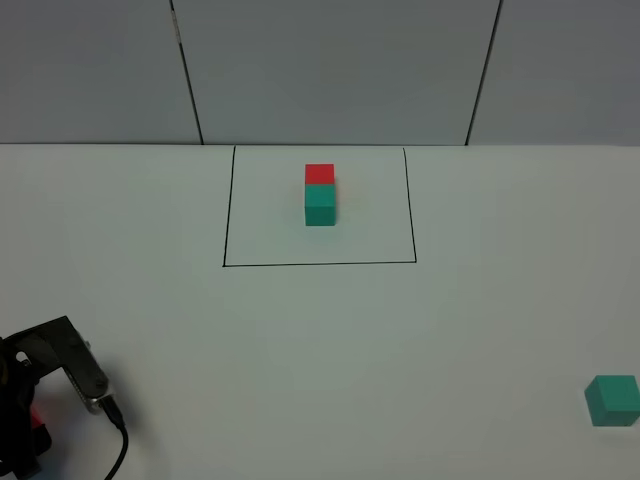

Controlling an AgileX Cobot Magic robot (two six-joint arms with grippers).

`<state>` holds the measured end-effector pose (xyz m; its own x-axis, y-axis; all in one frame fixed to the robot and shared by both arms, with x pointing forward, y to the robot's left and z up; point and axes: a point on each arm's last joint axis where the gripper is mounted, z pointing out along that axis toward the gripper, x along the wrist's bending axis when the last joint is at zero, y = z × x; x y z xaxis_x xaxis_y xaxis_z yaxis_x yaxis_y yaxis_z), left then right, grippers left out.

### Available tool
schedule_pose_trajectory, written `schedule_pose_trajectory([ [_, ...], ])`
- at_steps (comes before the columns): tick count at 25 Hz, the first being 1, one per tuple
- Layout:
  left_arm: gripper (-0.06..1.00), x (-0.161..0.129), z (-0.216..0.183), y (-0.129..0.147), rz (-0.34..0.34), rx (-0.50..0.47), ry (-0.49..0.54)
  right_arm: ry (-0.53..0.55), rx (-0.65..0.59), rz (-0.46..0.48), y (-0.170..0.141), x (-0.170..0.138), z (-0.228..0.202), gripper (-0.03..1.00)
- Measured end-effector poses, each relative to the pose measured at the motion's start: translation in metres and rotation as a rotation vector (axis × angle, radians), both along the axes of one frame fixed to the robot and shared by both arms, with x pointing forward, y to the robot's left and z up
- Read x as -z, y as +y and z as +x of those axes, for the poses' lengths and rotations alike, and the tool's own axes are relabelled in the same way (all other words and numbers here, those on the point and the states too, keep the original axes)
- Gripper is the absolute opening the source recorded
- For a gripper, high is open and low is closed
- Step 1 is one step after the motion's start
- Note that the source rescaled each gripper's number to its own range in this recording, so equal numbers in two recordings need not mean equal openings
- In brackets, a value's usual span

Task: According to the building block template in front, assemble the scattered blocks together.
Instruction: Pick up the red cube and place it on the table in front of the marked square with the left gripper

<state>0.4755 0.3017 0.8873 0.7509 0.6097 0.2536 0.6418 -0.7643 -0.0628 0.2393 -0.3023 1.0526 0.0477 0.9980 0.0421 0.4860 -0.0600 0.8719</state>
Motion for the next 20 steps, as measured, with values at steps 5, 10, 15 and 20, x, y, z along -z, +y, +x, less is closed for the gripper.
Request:
schedule_pose_trajectory([
  [5, 0.63, 0.0009, -0.0010, 0.0005, 0.005, -0.004, 0.014, 0.000, 0.000, 0.000, 0.0000, 0.0000, 0.0000, 0.39],
  [10, 0.31, 0.0024, -0.0023, 0.0013, 0.015, -0.009, 0.035, 0.000, 0.000, 0.000, 0.0000, 0.0000, 0.0000, 0.39],
  [15, 0.00, 0.0036, -0.0027, 0.0016, 0.018, -0.009, 0.044, 0.000, 0.000, 0.000, 0.0000, 0.0000, 0.0000, 0.39],
  [20, 0.00, 0.0036, -0.0021, 0.0013, 0.015, -0.006, 0.037, 0.000, 0.000, 0.000, 0.0000, 0.0000, 0.0000, 0.39],
])
